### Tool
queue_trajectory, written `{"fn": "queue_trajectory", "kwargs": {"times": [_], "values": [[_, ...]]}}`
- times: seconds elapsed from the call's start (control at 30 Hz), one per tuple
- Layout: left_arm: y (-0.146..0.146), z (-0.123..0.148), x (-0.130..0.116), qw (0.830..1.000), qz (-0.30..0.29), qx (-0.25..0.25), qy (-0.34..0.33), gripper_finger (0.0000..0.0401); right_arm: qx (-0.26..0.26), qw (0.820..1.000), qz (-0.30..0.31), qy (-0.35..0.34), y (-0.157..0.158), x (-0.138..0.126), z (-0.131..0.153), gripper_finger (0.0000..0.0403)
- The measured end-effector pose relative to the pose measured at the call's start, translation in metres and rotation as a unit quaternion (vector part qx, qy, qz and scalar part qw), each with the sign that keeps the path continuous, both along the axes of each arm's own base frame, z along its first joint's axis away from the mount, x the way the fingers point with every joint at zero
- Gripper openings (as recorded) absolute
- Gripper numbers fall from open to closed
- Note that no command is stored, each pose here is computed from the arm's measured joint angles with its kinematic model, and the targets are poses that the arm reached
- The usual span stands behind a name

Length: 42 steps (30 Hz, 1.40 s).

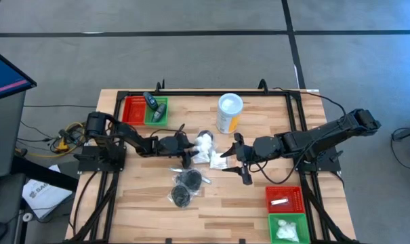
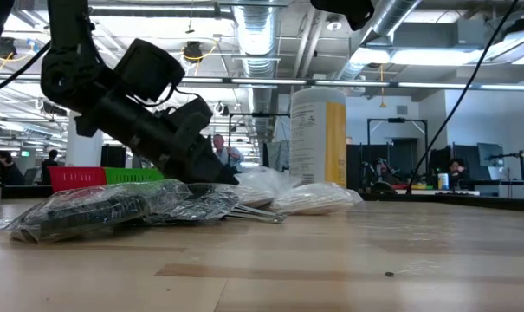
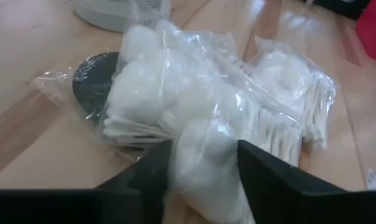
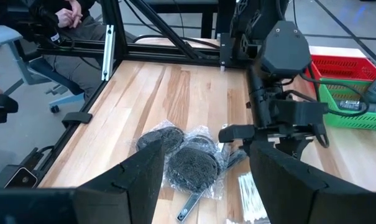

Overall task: Pick & Place Travel size toiletries
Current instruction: Put the white cotton pack into the bottom green bin

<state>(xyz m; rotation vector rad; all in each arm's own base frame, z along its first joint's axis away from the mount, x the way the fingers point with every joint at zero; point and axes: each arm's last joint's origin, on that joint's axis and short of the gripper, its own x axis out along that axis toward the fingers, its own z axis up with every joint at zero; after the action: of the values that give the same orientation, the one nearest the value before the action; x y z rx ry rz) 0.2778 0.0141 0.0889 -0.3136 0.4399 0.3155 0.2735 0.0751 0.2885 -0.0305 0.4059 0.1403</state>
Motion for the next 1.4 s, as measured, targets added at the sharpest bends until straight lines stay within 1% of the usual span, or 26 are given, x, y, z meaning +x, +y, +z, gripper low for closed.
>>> {"fn": "queue_trajectory", "kwargs": {"times": [0.13,0.27,0.33,0.53,0.67,0.77,0.93,1.1,1.2,1.4], "values": [[0.0,0.006,0.0,1.0,-0.003,0.0,-0.011,0.0099,0.0,1.0,0.0,0.0,0.0,0.0,0.0,0.0225],[-0.002,0.013,0.001,0.999,-0.041,0.002,-0.021,0.0026,0.0,1.0,0.0,0.0,0.0,0.0,0.0,0.0225],[-0.003,0.015,0.001,0.998,-0.052,0.001,-0.024,0.0009,0.0,1.0,0.0,0.0,0.0,0.0,0.0,0.0225],[-0.003,0.016,0.001,0.998,-0.052,0.001,-0.027,0.0002,0.0,1.0,0.001,0.003,0.0,0.0,0.0,0.0225],[-0.003,0.017,0.001,0.998,-0.053,0.001,-0.028,0.0001,0.007,1.0,-0.003,0.025,0.001,-0.002,-0.004,0.0225],[-0.006,0.022,0.0,0.998,-0.059,0.001,-0.038,0.0001,0.016,0.999,-0.008,0.035,0.001,-0.003,-0.006,0.0225],[-0.014,0.043,-0.001,0.994,-0.081,0.02,-0.075,0.0001,0.02,0.999,-0.011,0.037,0.001,-0.003,-0.006,0.0225],[-0.027,0.071,-0.006,0.985,-0.111,0.043,-0.128,0.0001,0.022,0.999,-0.013,0.037,0.0,-0.003,-0.006,0.0225],[-0.035,0.086,-0.01,0.979,-0.118,0.058,-0.154,0.0001,0.022,0.999,-0.014,0.036,0.0,-0.003,-0.006,0.0225],[-0.049,0.107,-0.019,0.972,-0.097,0.102,-0.189,0.0001,0.033,0.999,-0.023,0.012,-0.003,0.0,-0.001,0.0225]]}}
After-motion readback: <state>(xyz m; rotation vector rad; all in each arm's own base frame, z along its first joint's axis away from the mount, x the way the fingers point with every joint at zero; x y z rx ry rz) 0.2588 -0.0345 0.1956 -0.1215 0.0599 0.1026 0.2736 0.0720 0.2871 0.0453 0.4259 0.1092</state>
